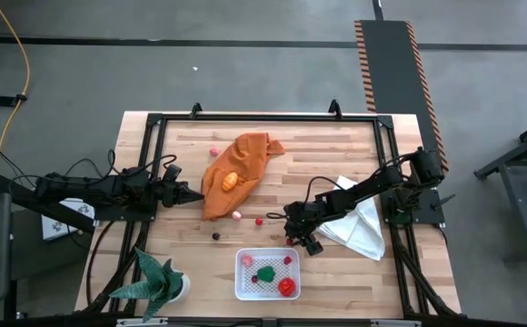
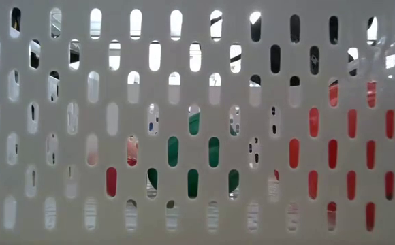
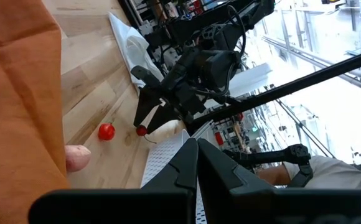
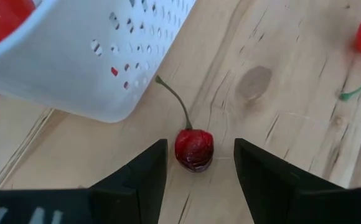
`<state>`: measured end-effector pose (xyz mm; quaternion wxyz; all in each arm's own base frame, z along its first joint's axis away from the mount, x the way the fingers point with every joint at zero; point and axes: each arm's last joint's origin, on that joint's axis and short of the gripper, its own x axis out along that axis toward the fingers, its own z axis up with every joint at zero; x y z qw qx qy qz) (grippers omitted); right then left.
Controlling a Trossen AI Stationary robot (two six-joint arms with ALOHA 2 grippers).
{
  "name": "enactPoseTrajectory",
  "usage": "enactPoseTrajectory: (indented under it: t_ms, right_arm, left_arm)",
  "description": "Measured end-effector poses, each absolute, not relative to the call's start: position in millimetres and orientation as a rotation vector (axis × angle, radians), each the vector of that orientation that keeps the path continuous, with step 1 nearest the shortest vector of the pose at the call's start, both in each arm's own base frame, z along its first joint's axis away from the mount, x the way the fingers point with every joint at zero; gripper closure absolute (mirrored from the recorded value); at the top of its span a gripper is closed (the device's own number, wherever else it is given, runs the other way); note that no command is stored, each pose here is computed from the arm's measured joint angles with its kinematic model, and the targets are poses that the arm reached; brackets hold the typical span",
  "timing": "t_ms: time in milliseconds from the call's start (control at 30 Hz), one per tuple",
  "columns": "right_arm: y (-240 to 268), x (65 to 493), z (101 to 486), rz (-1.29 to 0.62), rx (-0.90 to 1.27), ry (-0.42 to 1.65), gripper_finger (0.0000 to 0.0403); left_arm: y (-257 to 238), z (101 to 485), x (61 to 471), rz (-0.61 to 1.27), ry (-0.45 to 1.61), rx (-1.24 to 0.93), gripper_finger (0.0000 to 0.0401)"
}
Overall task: Pick and placing Produce into tupperware
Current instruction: Put the bottom red cherry into the white bin
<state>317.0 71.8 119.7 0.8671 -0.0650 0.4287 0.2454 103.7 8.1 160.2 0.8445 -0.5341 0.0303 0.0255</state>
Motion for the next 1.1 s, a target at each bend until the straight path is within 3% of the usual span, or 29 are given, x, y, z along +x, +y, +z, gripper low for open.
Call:
enactPoseTrajectory:
  t_ms: [800, 1100]
  right_arm:
    - [73.2, 316.4, 119.4, 0.502, -0.148, 0.903, 0.0226]
    - [74.4, 315.5, 119.0, 0.506, -0.150, 0.910, 0.0262]
  left_arm:
    - [8.2, 160.1, 103.7, 0.054, 0.064, -1.127, 0.0400]
    - [8.1, 160.1, 103.7, 0.054, 0.064, -1.128, 0.0400]
